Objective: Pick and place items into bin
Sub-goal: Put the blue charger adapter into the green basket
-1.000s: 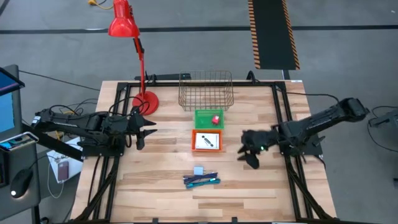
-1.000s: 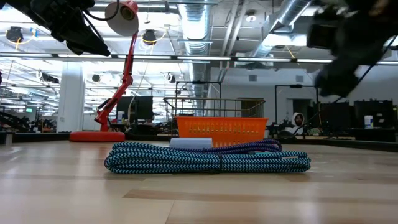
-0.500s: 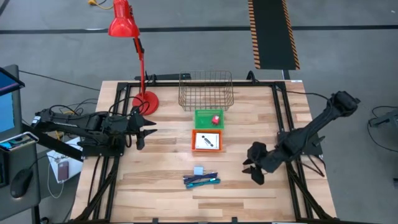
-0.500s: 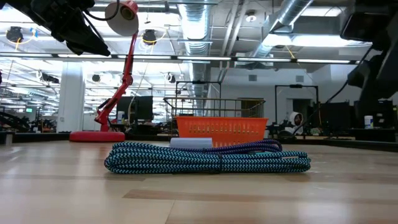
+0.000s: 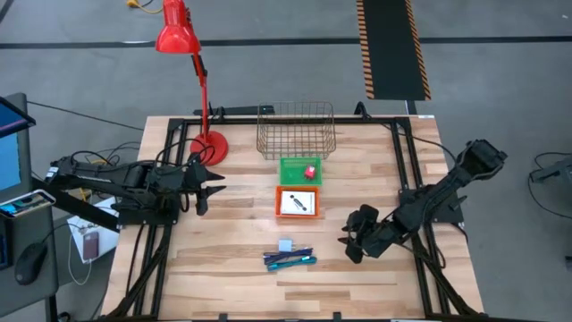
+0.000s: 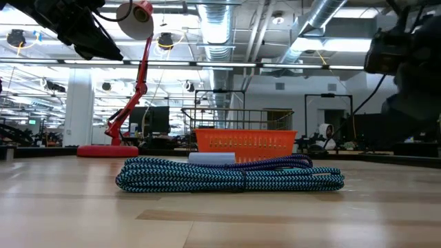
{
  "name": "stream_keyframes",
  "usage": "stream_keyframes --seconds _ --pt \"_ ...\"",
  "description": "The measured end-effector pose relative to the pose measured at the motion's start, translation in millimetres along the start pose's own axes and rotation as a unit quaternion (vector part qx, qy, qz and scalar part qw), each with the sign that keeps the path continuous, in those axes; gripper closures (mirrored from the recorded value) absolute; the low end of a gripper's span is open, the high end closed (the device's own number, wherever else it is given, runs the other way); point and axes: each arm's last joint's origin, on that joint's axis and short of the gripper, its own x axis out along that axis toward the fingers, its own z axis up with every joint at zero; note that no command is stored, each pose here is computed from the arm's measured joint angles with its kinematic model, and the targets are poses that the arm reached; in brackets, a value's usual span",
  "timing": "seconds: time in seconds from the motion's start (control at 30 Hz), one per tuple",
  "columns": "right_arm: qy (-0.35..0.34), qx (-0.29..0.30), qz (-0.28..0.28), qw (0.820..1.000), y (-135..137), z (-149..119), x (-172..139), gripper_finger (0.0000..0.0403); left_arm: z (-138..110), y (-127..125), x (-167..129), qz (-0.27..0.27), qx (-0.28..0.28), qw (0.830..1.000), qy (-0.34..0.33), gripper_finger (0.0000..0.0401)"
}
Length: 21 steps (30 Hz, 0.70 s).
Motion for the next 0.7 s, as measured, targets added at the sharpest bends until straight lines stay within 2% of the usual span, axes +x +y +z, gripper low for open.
stream_keyframes --seconds 0.1,0.2,0.37,0.53,0.7 --pt "-0.004 0.006 0.0 1.0 2 -1 8 0.0216 0 0 0 0.002 0.027 1.0 -0.001 0.0273" --pt "-0.004 0.008 -0.003 1.0 1 -2 13 0.0216 3 -1 0 -0.003 0.02 1.0 -0.016 0.0273" --pt "0.012 0.001 -0.006 1.0 0 -3 13 0.0216 11 -10 10 -0.07 0.013 0.997 -0.033 0.0273" --pt "0.019 -0.011 -0.013 1.0 -3 -3 9 0.0216 11 -31 39 -0.102 0.028 0.994 -0.008 0.0266" --pt "0.019 -0.013 -0.017 1.0 -4 -3 8 0.0216 16 -59 71 -0.121 0.059 0.99 0.049 0.025"
